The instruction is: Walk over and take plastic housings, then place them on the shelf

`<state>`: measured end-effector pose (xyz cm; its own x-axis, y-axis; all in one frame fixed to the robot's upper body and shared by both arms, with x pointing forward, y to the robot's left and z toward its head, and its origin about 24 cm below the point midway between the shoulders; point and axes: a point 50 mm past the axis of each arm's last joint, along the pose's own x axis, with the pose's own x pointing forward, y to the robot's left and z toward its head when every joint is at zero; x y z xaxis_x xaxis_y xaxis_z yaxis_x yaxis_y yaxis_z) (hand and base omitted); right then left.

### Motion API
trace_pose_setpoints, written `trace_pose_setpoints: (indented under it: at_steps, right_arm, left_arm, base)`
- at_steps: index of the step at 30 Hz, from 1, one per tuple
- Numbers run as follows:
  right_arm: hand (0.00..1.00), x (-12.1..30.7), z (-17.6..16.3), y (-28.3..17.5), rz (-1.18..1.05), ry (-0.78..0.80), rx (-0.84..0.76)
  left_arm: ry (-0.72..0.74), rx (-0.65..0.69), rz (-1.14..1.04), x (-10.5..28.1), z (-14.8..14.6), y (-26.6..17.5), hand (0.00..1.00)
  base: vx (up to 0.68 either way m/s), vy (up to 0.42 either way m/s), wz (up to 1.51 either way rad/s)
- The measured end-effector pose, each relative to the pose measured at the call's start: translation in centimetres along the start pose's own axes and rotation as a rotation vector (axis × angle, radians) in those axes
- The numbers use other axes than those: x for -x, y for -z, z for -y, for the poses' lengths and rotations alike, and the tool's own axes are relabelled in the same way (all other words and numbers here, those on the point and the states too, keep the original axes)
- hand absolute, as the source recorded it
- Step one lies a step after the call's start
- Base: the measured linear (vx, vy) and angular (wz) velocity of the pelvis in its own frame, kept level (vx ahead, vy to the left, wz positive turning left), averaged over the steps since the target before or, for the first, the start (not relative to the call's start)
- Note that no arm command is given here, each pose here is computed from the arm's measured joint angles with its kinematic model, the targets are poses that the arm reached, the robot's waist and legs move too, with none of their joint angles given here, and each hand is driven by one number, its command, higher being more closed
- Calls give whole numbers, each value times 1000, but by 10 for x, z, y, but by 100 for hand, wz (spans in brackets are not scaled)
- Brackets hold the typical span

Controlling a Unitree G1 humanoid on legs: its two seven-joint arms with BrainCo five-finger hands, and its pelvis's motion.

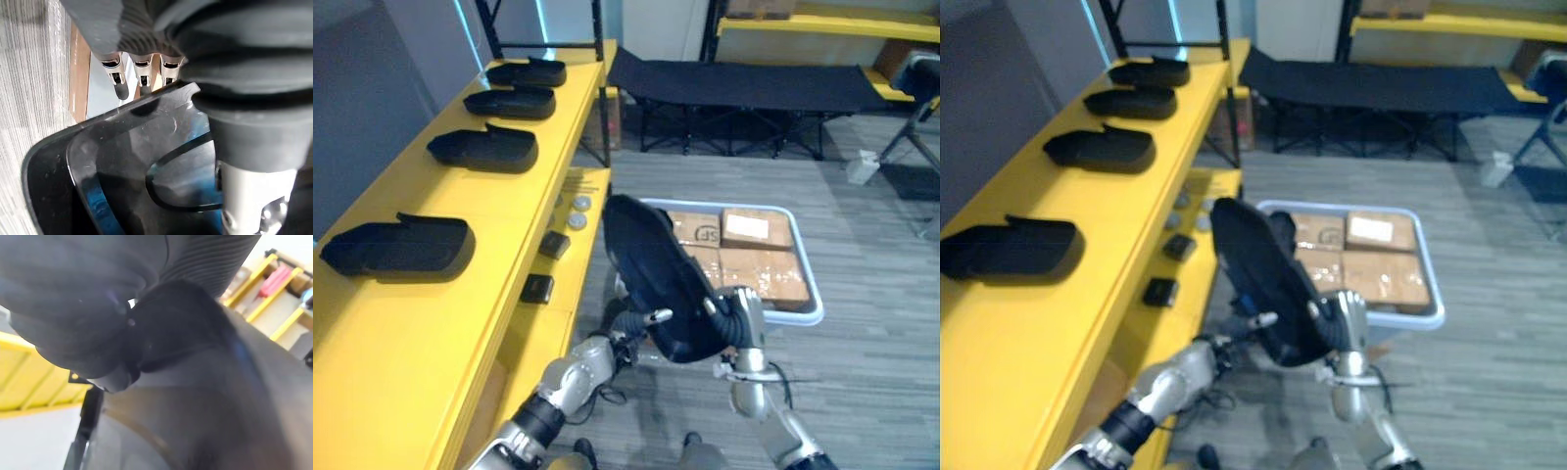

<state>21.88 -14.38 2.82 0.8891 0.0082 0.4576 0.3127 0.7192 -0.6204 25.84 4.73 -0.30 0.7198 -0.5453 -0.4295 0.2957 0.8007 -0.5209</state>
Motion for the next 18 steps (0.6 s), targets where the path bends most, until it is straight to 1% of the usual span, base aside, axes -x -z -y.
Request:
trace_pose_setpoints:
  at_steps: [4,6,12,17,18]
  right_arm:
    - [100,0,-3,-2,0,-4,-23]
    - [100,-1,-4,-4,3,-9,-36]
    - [100,-7,-9,-12,20,-3,-85]
    - [100,-8,-10,-16,26,22,-106]
    - [0,-8,-10,-17,26,24,-107]
  left_arm:
    - [-8,-6,3,0,0,1,100]
    - [-31,-33,14,0,-1,0,100]
    - [-79,-35,87,1,-4,-5,100]
    - [-85,-50,153,2,-4,-9,100]
    - [-86,-57,162,2,-4,-9,100]
  base:
    - [-15,0,4]
    - [-13,1,4]
    - [0,0,0]
    - [0,0,0]
    - [0,0,0]
